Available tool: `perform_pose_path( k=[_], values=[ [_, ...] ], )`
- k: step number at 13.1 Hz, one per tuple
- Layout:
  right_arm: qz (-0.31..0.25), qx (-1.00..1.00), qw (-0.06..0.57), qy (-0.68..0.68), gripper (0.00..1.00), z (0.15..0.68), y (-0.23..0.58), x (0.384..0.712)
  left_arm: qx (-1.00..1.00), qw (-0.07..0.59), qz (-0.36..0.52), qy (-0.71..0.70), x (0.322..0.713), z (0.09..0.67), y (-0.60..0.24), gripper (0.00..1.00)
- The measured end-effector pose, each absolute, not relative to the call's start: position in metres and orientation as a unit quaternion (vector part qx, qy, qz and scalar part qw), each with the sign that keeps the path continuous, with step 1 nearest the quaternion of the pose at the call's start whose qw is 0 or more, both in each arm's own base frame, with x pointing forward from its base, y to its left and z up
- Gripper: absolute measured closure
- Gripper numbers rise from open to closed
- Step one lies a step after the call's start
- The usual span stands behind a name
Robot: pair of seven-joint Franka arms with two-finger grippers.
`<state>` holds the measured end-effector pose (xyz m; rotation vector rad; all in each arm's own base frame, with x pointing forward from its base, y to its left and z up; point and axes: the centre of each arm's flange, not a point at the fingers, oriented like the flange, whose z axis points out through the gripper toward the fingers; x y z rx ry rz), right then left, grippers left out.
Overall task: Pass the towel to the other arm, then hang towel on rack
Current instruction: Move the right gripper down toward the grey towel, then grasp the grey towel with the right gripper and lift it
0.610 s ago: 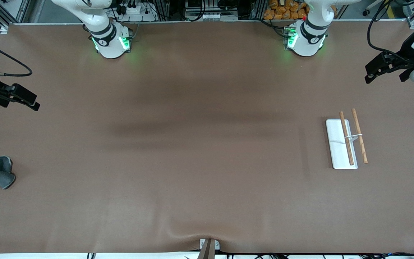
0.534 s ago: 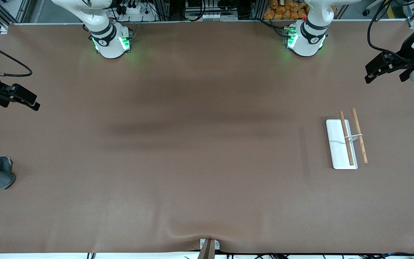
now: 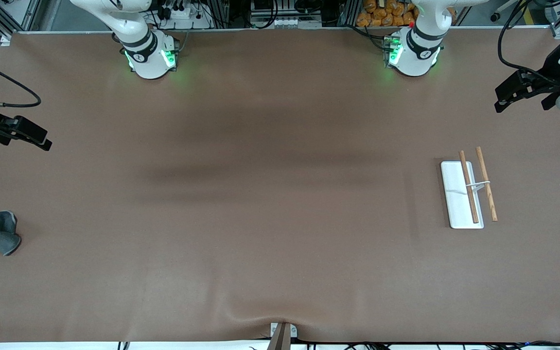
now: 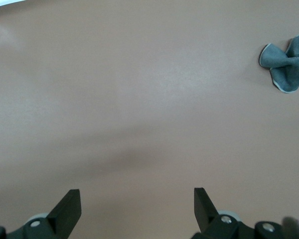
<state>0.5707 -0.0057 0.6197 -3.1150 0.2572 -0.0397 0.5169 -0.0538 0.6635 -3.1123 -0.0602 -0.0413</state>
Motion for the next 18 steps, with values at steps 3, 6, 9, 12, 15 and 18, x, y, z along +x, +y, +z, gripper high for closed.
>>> perform_pose_path(
  k=[3,6,9,12,15,18],
  values=[
    [0.017,-0.996,-0.023,0.085,0.00,0.582,-0.035,0.585,-1.000,0.015,-0.011,-0.019,0.517,0.663,-0.053,0.00],
    [0.063,-0.995,-0.023,0.068,0.00,0.518,-0.113,0.600,-1.000,0.015,-0.006,-0.018,0.518,0.659,-0.054,0.00],
    [0.055,-0.996,-0.018,0.072,0.00,0.449,-0.200,0.616,-1.000,0.015,0.006,-0.017,0.525,0.646,-0.054,0.00],
    [0.051,-0.996,-0.032,0.071,0.00,0.375,-0.258,0.624,-1.000,0.015,0.020,-0.016,0.536,0.629,-0.054,0.00],
    [0.044,-0.995,-0.078,0.038,0.00,0.310,-0.285,0.633,-0.999,0.014,0.025,-0.016,0.543,0.619,-0.055,0.00],
    [0.030,-0.994,-0.107,-0.008,0.00,0.270,-0.300,0.638,-0.999,0.014,0.025,-0.016,0.544,0.618,-0.055,0.00]
  ],
)
